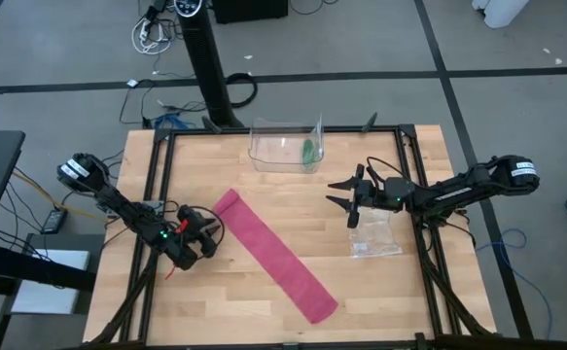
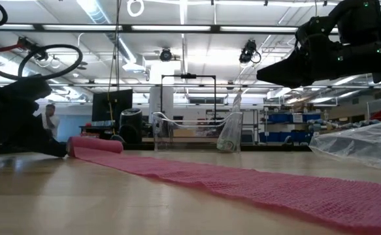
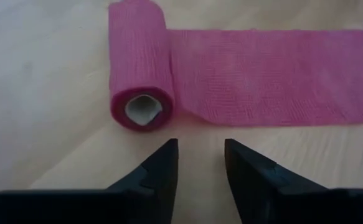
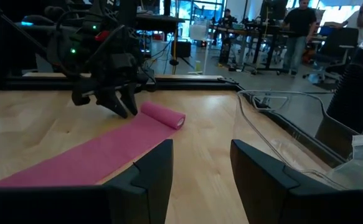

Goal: Roll bandage
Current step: Roll the pink bandage

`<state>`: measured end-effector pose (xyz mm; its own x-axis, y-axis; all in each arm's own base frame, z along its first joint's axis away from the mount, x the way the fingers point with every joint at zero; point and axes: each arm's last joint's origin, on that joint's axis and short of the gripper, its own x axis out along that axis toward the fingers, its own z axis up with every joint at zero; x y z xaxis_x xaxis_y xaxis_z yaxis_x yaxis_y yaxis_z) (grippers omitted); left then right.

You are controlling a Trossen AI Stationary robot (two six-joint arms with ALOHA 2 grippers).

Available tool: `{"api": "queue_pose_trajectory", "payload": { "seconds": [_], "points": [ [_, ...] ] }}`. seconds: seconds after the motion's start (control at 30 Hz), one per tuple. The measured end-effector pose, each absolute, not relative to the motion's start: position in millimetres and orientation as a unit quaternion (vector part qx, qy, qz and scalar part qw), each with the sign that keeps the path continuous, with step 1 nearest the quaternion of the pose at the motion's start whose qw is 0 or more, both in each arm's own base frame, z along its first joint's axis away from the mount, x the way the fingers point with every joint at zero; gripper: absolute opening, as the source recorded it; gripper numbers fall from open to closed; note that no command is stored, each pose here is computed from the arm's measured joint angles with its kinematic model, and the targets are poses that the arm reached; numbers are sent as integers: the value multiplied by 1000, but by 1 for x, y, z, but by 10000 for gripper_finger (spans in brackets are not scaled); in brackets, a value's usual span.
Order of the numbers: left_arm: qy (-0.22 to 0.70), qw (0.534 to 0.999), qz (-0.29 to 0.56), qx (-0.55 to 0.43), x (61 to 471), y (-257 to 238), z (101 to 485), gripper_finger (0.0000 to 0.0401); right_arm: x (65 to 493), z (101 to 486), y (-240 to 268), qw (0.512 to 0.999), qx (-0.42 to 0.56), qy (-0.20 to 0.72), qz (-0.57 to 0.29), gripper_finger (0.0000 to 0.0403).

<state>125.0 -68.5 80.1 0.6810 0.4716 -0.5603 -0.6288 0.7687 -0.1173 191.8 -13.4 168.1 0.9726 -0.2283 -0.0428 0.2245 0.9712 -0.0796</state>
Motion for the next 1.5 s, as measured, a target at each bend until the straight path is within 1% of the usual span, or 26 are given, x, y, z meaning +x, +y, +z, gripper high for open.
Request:
{"api": "queue_pose_trajectory", "payload": {
  "seconds": [0.23,0.4,0.6,0.87,1.03,1.1,1.27,1.5],
  "points": [
    [223,901,327,-178,125,-67,81,143,192,168,-13,992,-37,26,-114,162],
    [195,904,329,-190,128,-69,84,143,192,168,-13,992,-37,26,-114,162],
    [183,905,343,-172,126,-66,84,143,192,168,-13,992,-37,26,-114,162],
    [182,901,350,-182,127,-65,83,143,192,168,-13,992,-37,25,-114,162],
    [216,896,330,-204,128,-67,82,143,192,168,-13,992,-37,25,-114,162],
    [212,896,330,-206,130,-69,84,143,192,168,-13,992,-37,25,-114,162],
    [183,900,350,-183,129,-66,85,143,192,168,-13,992,-37,25,-114,162],
    [209,891,357,-186,125,-64,82,143,192,168,-13,992,-37,25,-114,162]
  ]
}}
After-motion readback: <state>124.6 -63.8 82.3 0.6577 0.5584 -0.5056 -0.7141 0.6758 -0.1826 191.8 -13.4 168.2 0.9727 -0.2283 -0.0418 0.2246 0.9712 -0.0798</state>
